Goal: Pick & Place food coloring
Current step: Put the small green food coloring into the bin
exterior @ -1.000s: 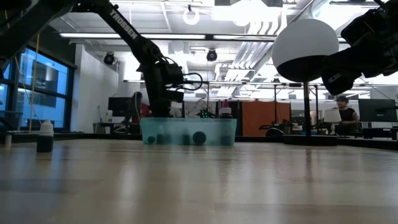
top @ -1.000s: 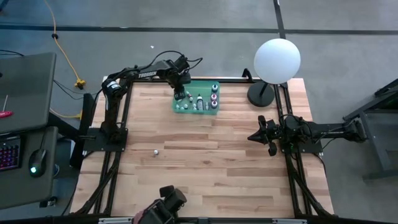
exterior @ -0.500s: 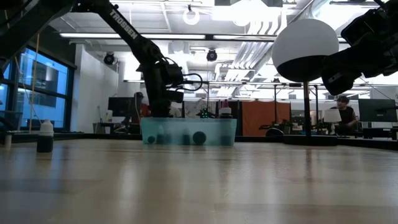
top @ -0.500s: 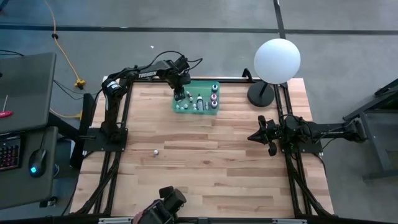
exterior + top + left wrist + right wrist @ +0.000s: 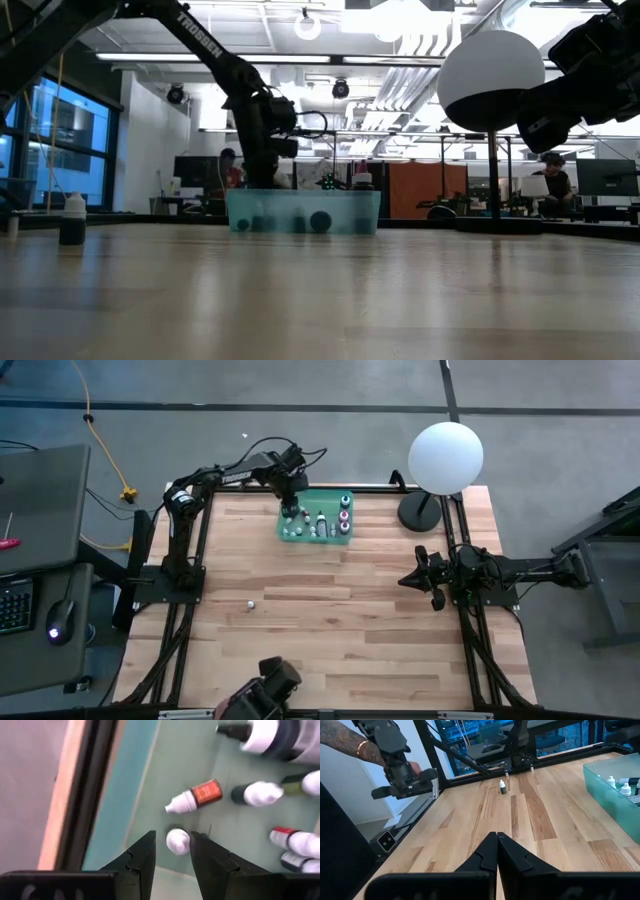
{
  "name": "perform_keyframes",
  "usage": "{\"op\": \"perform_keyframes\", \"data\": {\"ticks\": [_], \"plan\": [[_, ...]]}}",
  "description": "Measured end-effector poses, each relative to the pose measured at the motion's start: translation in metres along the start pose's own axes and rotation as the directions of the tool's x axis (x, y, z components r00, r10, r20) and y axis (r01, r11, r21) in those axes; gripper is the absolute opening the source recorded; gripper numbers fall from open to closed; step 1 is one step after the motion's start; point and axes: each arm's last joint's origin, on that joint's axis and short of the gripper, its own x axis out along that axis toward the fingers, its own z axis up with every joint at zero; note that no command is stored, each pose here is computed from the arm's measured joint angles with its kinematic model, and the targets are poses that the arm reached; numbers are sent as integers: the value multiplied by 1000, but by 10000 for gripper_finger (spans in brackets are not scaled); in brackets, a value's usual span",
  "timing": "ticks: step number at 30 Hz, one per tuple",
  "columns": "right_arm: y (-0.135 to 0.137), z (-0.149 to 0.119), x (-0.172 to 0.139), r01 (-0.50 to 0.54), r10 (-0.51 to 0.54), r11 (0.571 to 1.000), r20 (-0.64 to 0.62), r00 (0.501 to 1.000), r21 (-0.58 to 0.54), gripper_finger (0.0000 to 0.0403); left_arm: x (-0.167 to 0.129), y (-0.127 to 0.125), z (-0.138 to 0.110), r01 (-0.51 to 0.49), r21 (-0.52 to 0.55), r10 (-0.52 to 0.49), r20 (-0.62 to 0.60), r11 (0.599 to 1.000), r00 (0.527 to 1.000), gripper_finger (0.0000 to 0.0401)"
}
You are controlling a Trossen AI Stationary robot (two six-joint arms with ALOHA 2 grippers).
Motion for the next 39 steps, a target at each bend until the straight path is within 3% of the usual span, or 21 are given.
{"op": "perform_keyframes", "data": {"ticks": [14,22,30,39], "plan": [[0,0,0,0,0,1000,0,1000,0,0,-75,9,37,13,35,-15,72,999,997,118],[0,0,0,0,0,1000,0,1000,0,0,-135,3,52,144,28,-146,257,989,955,118],[0,0,0,0,0,1000,0,1000,0,0,-179,-9,48,209,57,-214,379,976,900,117],[0,0,0,0,0,1000,0,1000,0,0,-218,-29,31,273,96,-288,400,957,870,117]]}}
